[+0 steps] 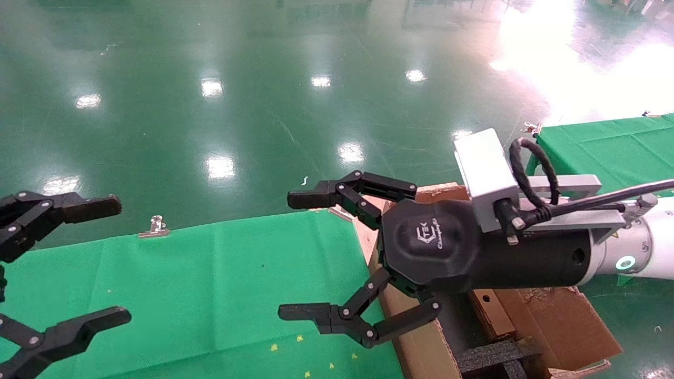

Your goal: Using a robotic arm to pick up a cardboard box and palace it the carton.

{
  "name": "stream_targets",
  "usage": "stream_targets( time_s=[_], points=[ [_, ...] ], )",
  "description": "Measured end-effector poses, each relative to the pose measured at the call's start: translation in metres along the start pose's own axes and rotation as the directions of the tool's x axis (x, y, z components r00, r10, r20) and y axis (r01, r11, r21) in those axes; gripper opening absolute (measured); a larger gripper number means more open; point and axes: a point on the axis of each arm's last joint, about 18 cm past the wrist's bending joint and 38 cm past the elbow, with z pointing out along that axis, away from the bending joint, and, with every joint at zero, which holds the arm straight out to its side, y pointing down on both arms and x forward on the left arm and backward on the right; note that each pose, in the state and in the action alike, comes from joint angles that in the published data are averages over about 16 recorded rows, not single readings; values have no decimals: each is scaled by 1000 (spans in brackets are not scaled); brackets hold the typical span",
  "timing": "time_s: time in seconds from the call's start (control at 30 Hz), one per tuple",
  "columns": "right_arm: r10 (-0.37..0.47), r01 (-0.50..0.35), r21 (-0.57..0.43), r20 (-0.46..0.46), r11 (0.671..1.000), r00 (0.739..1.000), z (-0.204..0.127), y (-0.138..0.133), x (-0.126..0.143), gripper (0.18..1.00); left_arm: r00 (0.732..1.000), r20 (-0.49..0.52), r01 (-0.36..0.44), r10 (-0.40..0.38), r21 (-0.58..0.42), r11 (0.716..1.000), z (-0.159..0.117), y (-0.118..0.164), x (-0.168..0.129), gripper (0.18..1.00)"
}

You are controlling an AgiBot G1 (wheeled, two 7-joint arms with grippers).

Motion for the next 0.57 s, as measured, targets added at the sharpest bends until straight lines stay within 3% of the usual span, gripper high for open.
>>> stream_targets(
  time_s=[0.57],
  points=[
    [1,-1,-2,-1,1000,1000,0,0,0,1001,1000,0,0,0,0,1000,0,0,0,1001]
  ],
)
